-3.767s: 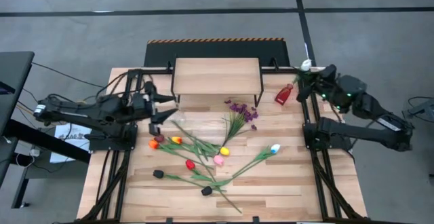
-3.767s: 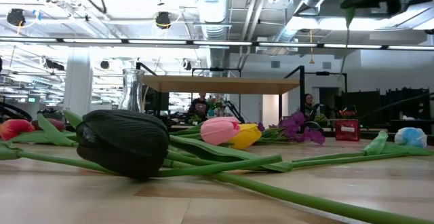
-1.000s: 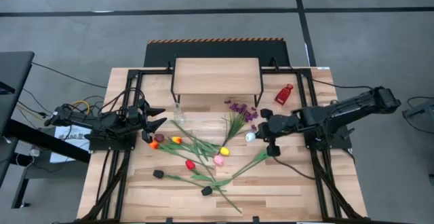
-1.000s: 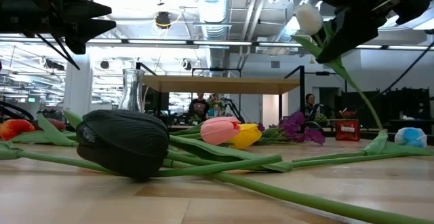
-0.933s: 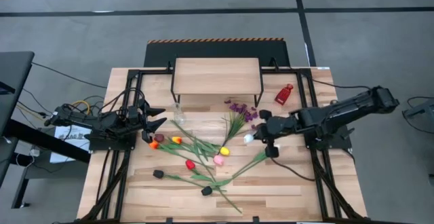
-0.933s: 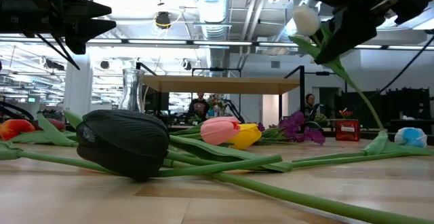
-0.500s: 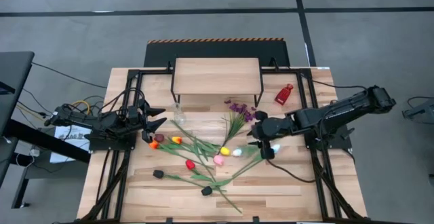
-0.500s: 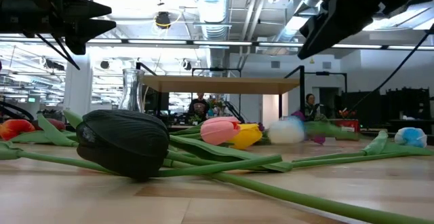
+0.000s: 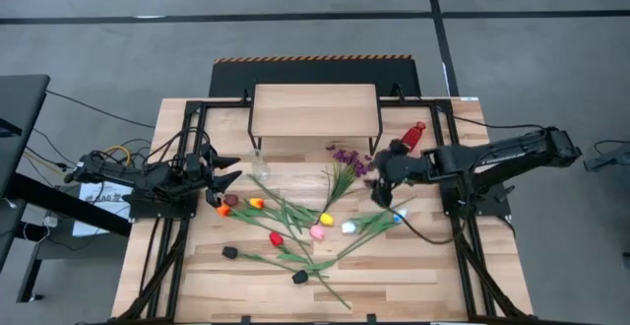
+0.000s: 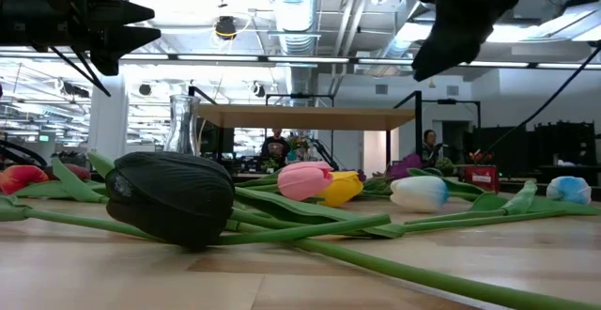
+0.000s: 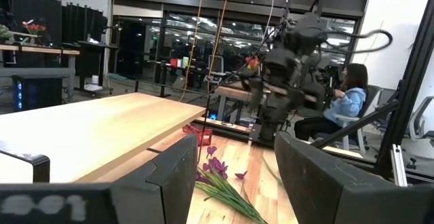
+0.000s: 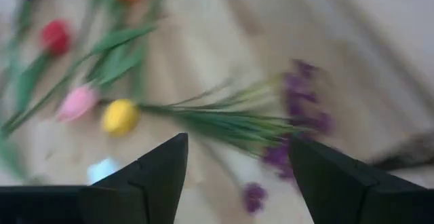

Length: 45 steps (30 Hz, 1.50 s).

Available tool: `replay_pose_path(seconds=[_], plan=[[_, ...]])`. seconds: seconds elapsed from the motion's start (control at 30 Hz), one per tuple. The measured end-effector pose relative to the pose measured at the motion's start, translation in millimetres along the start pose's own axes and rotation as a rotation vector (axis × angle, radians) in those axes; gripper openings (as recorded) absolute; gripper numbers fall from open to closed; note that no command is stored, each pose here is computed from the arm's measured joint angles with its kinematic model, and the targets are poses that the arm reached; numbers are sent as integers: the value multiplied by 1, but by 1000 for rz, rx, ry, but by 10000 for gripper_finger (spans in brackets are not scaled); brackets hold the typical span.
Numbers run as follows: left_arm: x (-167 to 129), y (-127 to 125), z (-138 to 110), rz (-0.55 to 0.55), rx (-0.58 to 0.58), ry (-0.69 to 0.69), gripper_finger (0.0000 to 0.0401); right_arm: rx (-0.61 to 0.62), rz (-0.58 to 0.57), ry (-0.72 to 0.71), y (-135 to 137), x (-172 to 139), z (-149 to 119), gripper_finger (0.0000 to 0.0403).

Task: Pick and place flowers into a vace then onto a shelf
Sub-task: Adjust the red vase

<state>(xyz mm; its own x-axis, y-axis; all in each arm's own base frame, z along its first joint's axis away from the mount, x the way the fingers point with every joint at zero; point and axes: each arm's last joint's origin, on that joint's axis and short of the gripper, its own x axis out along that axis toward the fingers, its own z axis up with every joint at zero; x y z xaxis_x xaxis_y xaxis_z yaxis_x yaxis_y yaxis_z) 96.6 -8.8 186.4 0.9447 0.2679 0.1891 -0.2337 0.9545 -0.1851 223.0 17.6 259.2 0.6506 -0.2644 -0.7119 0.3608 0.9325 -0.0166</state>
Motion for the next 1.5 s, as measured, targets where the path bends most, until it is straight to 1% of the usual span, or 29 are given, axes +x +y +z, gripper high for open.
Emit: replay_pose_path(seconds=[0.1,0.23,0.37,0.5,0.57,0.7,0.83,0.93,1.17,1.4,1.5], plan=[[0,0,0,0,-6,0,187,129,-99,17,-16,-12,8,239],[0,0,1,0,-19,-5,187,307,-183,38,-40,-27,18,228],[0,0,3,-4,-55,-20,187,446,-283,67,-67,-37,23,215],[0,-2,6,-49,-71,-24,187,597,-391,121,-97,-44,23,207],[0,-3,9,-71,-87,-47,187,686,-408,136,-113,-46,24,206],[0,-3,13,-86,-104,-86,187,838,-385,157,-140,-46,22,206],[-1,-3,19,-88,-78,-135,187,943,-388,200,-162,-40,18,210],[-1,-3,19,-85,-30,-138,187,966,-386,246,-176,-32,15,211],[-1,-3,19,-79,51,-139,187,1130,-475,356,-206,-5,4,208],[-1,-3,16,-79,63,-107,187,1318,-541,475,-230,24,-11,209],[0,-3,15,-79,45,-97,187,1380,-525,539,-237,37,-18,204]])
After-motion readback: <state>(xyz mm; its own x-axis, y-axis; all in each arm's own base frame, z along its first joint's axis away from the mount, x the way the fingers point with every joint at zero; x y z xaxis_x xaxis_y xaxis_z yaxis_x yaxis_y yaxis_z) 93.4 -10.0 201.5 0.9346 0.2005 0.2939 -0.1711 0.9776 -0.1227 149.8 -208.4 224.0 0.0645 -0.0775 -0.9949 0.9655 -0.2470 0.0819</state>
